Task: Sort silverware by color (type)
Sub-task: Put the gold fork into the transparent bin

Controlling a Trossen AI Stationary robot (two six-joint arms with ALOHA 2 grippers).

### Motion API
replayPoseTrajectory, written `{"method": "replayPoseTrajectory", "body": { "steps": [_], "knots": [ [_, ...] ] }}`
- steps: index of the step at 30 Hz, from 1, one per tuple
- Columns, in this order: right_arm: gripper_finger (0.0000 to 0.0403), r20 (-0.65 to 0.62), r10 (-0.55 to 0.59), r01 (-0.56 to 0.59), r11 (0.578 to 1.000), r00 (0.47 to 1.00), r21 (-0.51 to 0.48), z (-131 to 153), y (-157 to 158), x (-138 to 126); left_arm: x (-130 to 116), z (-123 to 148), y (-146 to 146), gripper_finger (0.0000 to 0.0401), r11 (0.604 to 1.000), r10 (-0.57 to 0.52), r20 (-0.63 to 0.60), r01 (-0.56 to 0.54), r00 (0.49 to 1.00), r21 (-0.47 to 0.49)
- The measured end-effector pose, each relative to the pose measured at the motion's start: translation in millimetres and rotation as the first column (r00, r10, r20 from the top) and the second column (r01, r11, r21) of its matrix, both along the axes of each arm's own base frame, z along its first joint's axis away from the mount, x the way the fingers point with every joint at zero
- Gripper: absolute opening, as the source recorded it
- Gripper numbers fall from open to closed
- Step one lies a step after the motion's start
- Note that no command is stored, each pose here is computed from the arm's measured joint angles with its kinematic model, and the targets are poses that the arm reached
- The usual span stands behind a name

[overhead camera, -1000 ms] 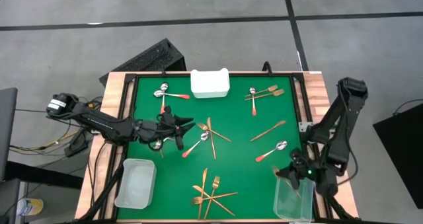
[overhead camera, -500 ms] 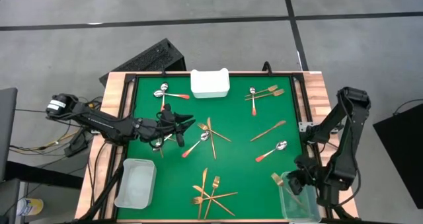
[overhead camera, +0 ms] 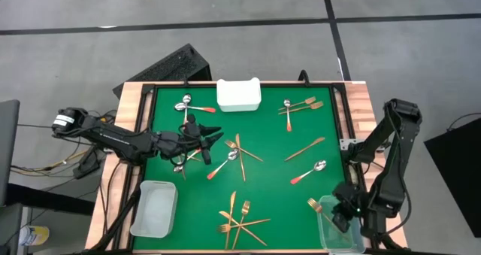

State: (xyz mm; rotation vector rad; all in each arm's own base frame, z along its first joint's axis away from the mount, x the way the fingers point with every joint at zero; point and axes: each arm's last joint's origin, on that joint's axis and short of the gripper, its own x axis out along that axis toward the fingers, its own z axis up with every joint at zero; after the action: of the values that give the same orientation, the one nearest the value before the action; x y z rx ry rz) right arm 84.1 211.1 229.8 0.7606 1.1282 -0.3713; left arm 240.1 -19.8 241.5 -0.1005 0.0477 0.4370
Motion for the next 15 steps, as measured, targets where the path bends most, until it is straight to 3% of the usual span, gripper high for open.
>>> {"method": "replayPoseTrajectory", "body": {
  "steps": [10, 15],
  "knots": [
    [0.0103, -0.069, 0.100, -0.107, 0.987, 0.993, -0.116, -38.1, 23.9, 13.0, -0.2, -2.1, 0.4, 0.0088, 1.000, 0.012, -0.022, -0.012, 1.000, 0.001],
    [0.0126, -0.052, 0.119, -0.123, 0.988, 0.992, -0.095, -48.2, 32.9, 23.3, -0.2, -1.7, 3.5, 0.0088, 0.999, 0.038, -0.021, -0.038, 0.999, 0.010]
  ]
}}
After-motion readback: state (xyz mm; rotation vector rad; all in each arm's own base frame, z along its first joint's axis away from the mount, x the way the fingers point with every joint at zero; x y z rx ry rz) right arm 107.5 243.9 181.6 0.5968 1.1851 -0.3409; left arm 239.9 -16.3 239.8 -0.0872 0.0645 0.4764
